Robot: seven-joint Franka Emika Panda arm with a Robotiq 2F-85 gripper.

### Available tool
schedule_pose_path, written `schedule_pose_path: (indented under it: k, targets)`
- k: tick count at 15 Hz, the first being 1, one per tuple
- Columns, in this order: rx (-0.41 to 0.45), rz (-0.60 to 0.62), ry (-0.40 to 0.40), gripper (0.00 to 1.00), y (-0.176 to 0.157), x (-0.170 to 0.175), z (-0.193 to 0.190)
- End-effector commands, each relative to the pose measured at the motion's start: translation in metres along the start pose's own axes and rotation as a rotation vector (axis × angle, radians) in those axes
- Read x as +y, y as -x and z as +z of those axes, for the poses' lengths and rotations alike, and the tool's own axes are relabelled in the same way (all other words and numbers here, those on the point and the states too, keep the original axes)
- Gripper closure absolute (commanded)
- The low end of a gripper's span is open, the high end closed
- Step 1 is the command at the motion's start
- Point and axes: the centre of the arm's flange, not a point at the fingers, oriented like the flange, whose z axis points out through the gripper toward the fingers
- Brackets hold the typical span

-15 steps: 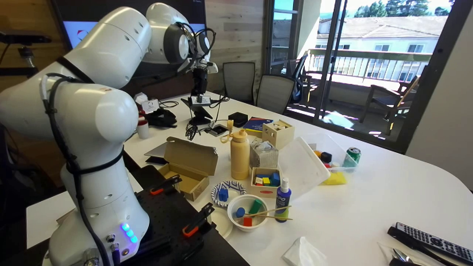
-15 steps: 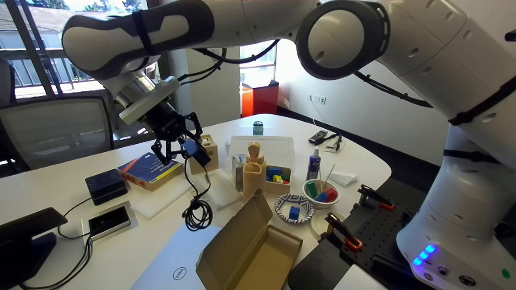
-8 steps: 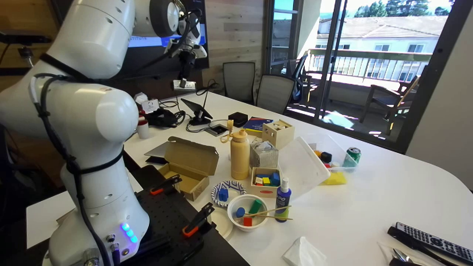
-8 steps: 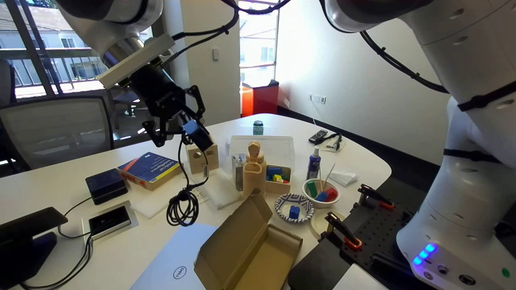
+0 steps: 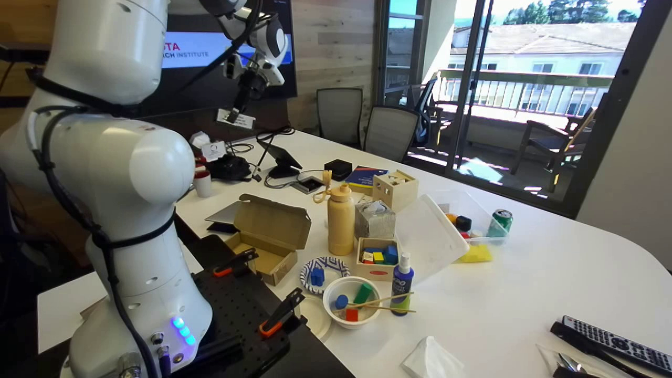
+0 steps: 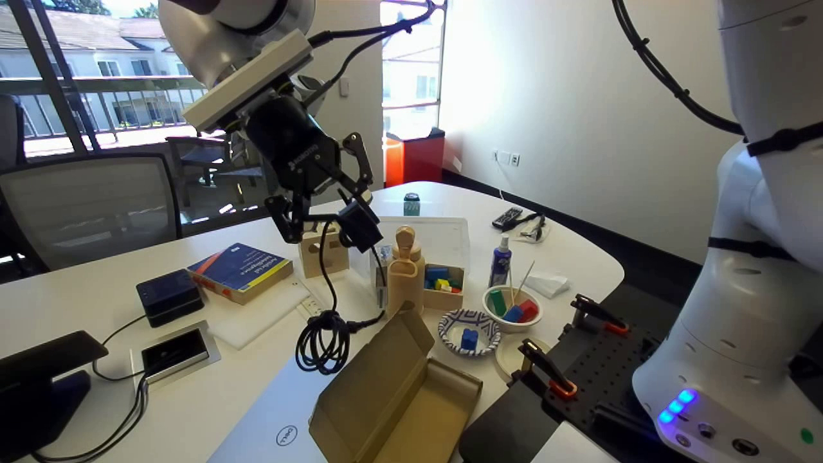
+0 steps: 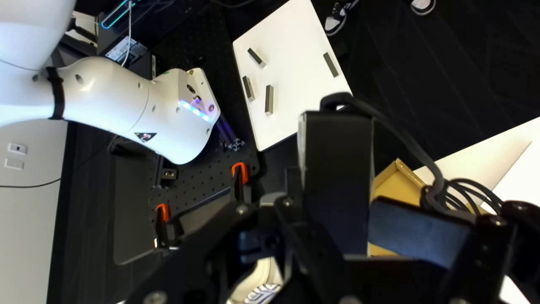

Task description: Pick up the charger and put it in the box

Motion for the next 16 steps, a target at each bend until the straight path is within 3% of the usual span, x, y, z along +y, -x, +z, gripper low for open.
schedule_pose_path:
  k: [1,9,16]
  targets:
    - [-0.102,0.002,-0.065,0.87,-0.02,0.038,0.074]
    - [-0.255,0.022,-0.073,0.87,-0.078,0.056,0.184]
    - [-0.218,0.05,-0.109,0.87,-0.105,0.047,0.236]
